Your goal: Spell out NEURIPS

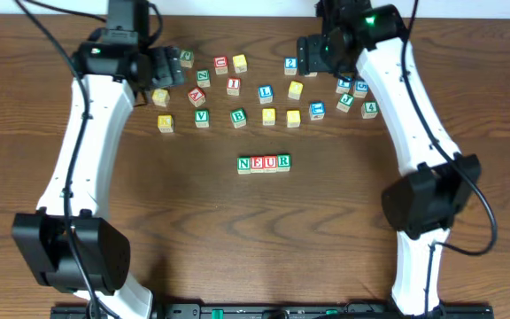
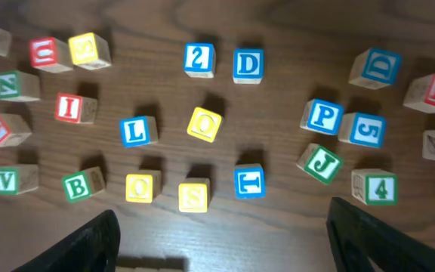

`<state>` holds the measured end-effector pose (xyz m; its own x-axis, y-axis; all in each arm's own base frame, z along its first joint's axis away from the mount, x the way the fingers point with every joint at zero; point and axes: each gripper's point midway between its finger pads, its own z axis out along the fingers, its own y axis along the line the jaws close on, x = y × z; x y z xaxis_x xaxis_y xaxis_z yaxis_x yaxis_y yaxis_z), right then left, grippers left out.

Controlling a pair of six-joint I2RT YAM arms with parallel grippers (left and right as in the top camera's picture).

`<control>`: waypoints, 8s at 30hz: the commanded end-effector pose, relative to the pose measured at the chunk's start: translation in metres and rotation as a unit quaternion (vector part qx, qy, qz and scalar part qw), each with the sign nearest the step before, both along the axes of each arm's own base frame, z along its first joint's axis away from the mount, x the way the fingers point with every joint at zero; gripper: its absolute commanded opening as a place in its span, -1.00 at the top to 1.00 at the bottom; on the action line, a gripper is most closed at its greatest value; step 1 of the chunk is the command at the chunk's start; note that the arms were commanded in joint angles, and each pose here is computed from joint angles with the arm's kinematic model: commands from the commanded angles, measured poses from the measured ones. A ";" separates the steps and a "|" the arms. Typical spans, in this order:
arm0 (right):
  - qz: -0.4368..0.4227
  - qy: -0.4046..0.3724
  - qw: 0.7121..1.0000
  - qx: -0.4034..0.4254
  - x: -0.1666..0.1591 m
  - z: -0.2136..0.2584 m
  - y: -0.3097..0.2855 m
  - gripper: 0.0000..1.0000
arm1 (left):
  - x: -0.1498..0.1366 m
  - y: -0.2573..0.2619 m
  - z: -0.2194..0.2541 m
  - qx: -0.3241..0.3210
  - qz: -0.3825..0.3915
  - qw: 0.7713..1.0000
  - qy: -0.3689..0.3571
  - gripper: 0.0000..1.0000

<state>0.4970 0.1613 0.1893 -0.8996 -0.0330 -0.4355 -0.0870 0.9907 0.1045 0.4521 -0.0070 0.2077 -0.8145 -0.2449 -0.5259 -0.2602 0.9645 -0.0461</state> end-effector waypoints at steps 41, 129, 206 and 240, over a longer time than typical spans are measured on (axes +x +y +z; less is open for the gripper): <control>-0.168 0.091 0.981 -0.009 -0.014 -0.014 -0.156 -0.65 | -0.012 0.045 -0.010 0.011 0.047 0.998 0.027 -0.96; -0.095 0.120 0.988 -0.020 -0.026 -0.024 -0.149 -0.91 | 0.097 -0.154 -0.134 -0.015 -0.142 0.988 0.049 -0.64; -0.097 0.118 0.988 -0.030 -0.026 -0.024 -0.151 -0.97 | 0.102 -0.160 -0.192 -0.011 -0.145 0.987 0.072 0.32; -0.162 0.112 0.980 -0.025 -0.025 -0.024 -0.209 -0.97 | -0.027 -0.232 -0.058 -0.033 -0.166 0.978 0.126 0.38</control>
